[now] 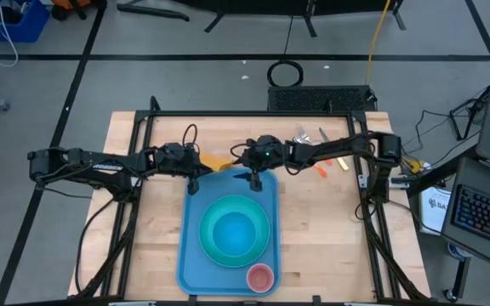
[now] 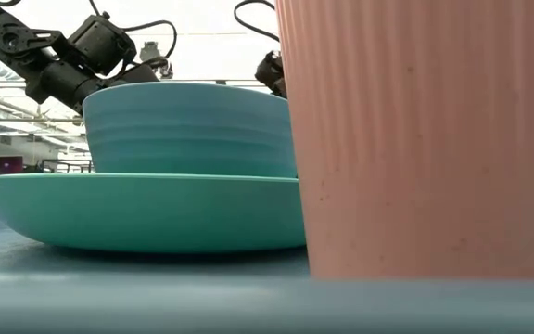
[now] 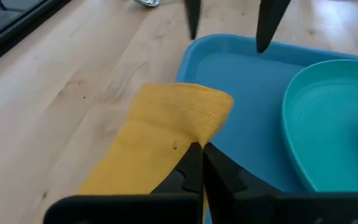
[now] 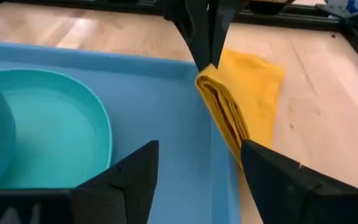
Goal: Set up tray
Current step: Put the orange napkin on the blue tray to the top of the light blue plate
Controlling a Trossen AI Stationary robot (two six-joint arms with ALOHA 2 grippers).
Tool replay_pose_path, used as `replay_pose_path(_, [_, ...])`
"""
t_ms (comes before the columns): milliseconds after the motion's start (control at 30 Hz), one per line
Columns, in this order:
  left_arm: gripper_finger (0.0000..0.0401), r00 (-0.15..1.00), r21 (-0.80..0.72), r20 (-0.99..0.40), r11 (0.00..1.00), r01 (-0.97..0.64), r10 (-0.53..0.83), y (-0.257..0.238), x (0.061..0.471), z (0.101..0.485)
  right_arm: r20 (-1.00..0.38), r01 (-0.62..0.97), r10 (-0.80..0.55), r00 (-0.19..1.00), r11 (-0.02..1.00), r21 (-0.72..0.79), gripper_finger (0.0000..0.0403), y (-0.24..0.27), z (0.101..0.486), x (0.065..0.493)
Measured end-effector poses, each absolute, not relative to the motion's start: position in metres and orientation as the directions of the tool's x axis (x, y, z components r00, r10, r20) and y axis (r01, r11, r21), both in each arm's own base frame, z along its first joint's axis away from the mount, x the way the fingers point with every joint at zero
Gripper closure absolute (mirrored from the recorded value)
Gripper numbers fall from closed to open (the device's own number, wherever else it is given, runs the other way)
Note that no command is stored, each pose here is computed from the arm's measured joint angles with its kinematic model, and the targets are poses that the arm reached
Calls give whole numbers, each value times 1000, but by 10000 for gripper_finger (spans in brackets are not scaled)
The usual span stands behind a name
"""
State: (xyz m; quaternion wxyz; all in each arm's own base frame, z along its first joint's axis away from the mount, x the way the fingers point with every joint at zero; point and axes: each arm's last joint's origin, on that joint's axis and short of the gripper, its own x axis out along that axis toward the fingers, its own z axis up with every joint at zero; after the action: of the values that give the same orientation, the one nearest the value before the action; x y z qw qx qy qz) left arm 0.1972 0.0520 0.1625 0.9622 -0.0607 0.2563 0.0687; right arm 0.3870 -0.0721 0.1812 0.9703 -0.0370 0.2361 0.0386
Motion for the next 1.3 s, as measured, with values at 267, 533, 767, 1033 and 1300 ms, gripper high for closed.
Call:
replay_pose_path(267, [399, 870, -78, -485, 986, -150, 94, 50, 199, 164, -478, -97, 58, 876, 994, -56, 165, -75, 174, 401])
replay_pose_path(533, [399, 869, -79, -485, 985, -151, 94, 50, 199, 164, -467, -100, 57, 883, 993, -68, 159, -78, 170, 419])
replay_pose_path(767, [399, 874, -76, -476, 985, -154, 99, 50, 199, 165, -466, -87, 35, 884, 992, -89, 159, -78, 172, 420])
replay_pose_path(1033, [398, 883, -72, -459, 987, -145, 96, 50, 200, 167, -449, -95, 42, 893, 991, -96, 163, -77, 174, 422])
replay_pose_path(1300, [397, 892, -79, -443, 988, -136, 87, 50, 201, 168, -436, -116, 68, 897, 990, -84, 190, -74, 175, 422])
